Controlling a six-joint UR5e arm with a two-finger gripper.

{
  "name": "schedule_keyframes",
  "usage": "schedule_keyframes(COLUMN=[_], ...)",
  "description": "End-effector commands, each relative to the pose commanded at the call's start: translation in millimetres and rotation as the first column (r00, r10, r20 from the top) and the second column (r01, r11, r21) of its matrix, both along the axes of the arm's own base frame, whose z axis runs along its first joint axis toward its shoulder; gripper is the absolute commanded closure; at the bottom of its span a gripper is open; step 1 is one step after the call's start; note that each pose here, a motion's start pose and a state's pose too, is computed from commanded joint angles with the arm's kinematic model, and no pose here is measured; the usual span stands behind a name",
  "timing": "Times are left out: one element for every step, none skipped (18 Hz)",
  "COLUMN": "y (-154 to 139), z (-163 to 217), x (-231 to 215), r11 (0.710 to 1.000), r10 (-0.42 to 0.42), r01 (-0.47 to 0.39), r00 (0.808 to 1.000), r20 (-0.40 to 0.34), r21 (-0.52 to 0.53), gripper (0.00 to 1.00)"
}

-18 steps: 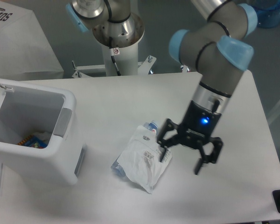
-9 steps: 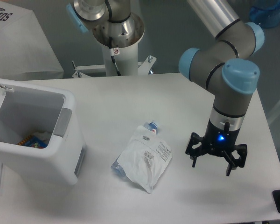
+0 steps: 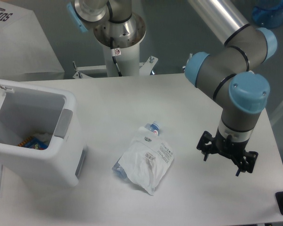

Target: Open the trash can

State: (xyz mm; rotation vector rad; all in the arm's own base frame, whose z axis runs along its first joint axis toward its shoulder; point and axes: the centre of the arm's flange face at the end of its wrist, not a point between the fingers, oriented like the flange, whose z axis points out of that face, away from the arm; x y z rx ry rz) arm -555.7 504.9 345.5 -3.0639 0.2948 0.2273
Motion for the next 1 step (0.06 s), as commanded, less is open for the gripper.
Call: schedule_keyframes(y=[1.8], z=[-1.0], x=[1.4], r11=[1.000], r10=[-0.003], r01=[0.003], r00=[1.000], r20=[-0.006], r21=[-0.010], gripper=[0.00])
